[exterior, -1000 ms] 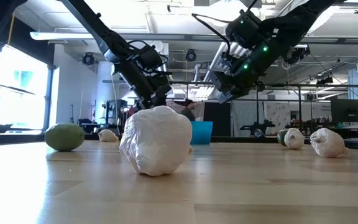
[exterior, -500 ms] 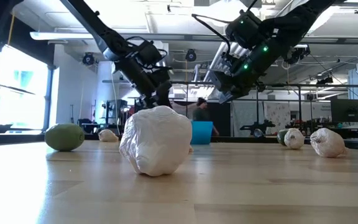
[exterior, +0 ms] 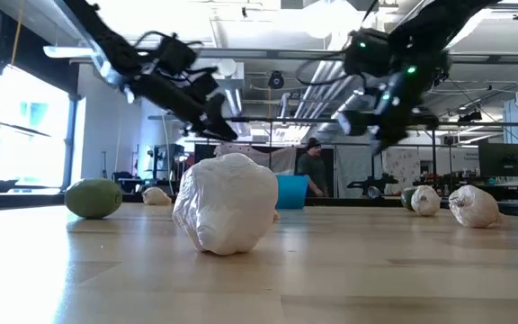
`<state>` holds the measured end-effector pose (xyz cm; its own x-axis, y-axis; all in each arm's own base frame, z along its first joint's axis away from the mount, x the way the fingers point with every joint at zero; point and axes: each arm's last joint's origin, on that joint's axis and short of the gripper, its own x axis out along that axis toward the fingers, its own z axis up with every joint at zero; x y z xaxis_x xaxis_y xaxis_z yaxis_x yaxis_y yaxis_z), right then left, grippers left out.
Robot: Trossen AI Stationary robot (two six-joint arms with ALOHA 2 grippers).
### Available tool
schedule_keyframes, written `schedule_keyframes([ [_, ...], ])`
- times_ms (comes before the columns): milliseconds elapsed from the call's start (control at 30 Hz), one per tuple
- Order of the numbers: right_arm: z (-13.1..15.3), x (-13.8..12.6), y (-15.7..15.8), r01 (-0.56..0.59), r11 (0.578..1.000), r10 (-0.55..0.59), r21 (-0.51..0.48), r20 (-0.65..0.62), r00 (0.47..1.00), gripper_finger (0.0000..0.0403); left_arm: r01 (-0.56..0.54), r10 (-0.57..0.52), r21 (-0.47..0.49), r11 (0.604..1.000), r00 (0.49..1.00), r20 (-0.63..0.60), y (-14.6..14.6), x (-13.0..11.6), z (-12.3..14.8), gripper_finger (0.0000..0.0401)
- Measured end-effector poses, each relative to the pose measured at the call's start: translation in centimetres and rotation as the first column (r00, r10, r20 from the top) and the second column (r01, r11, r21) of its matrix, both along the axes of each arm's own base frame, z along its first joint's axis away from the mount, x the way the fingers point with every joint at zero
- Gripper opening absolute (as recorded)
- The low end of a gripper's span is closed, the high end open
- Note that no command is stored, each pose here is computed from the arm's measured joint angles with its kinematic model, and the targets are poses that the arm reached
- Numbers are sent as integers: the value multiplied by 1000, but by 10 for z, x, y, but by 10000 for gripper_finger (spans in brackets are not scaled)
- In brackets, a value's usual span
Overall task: Sort produce into baskets
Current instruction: Put the lime into the blue bin
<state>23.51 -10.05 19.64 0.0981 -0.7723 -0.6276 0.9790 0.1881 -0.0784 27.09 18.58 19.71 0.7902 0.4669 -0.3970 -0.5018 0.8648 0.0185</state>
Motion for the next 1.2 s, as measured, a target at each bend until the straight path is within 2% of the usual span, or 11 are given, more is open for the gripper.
schedule_keyframes([
  [67, 2, -13, 0, 60, 995, -60, 75, -1, 998, 0, -2, 1, 14, 1000, 999, 49, -8, -10, -1, 81],
  [167, 1, -26, 0, 174, 977, -173, 124, -12, 985, 5, -8, 6, 22, 1000, 993, 115, -21, -25, -5, 69],
  [267, -3, -33, -2, 257, 947, -262, 194, 0, 965, 29, -15, 13, 7, 1000, 988, 153, -31, -38, -8, 61],
  [367, -6, -33, -7, 309, 920, -327, 241, 39, 944, 77, -16, 16, 4, 1000, 987, 159, -37, -47, -10, 57],
  [500, -15, -32, -16, 379, 887, -407, 262, 59, 911, 165, -18, 18, -3, 1000, 987, 157, -43, -56, -14, 56],
  [633, -29, -27, -27, 453, 853, -487, 258, 81, 870, 251, -17, 20, -16, 1000, 989, 145, -46, -60, -16, 56],
  [767, -49, -26, -35, 521, 823, -540, 225, 28, 841, 302, 8, -5, -21, 1000, 989, 150, -46, -59, -16, 56],
  [900, -67, -26, -41, 598, 786, -606, 159, 1, 796, 319, 19, -17, -14, 1000, 989, 145, -46, -59, -16, 56],
  [1200, -91, -29, -59, 652, 755, -653, 62, -18, 757, 317, 21, -19, -15, 1000, 991, 135, -47, -59, -17, 56],
])
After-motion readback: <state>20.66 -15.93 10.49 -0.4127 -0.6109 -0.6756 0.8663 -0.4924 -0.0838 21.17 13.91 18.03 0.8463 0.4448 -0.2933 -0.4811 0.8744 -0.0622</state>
